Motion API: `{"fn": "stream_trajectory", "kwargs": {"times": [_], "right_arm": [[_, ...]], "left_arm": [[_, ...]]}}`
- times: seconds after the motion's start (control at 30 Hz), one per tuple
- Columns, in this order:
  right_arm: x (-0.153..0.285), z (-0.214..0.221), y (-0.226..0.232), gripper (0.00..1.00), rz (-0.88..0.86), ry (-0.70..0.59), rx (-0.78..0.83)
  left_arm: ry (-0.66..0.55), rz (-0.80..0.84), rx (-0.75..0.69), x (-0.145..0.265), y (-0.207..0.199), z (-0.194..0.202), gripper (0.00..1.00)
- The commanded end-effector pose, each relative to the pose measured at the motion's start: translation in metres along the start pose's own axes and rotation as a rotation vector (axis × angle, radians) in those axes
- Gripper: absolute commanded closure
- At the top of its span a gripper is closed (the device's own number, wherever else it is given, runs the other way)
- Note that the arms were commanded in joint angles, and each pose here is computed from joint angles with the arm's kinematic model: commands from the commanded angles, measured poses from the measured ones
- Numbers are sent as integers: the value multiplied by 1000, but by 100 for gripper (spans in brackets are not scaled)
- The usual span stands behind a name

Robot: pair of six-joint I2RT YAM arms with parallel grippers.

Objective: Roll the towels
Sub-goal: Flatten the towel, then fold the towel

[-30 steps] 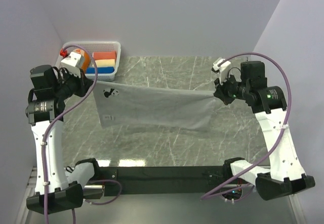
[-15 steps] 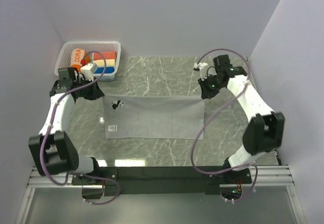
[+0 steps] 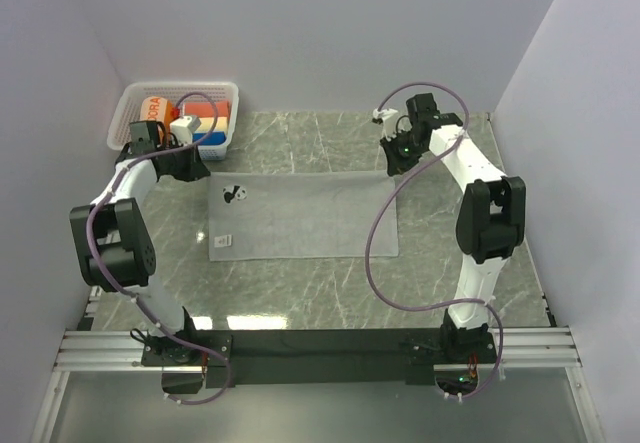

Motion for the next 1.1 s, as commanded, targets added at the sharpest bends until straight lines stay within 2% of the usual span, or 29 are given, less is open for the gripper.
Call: {"fn": "stream_trajectory", "kwargs": {"times": [0.0, 0.17, 0.27, 0.57, 0.77, 1.07], "right_arm": [[25, -15, -11, 100, 51, -51, 47], [34, 11, 7, 100, 8, -7, 98], [32, 33, 18, 100, -22, 28, 108], [27, 83, 55, 100, -124, 102, 103], [6, 103, 65, 100, -152, 156, 88], [-8, 112, 70, 100, -175, 200, 79]], "left_arm": [[-74, 14, -153, 23, -11, -30, 99], [-9, 64, -254, 50, -36, -1, 100], [67, 108, -290, 58, -48, 38, 100], [205, 88, -352, 67, -50, 110, 100], [259, 65, -335, 56, -40, 139, 99], [268, 65, -305, 47, -35, 139, 99]]}}
Point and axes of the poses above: each gripper's point midway between its finger pads, its own x axis back along the fingers, its own y axis along the line the jaws close on, z = x × y, the point moved 2 cm from there along x, back along the fingers
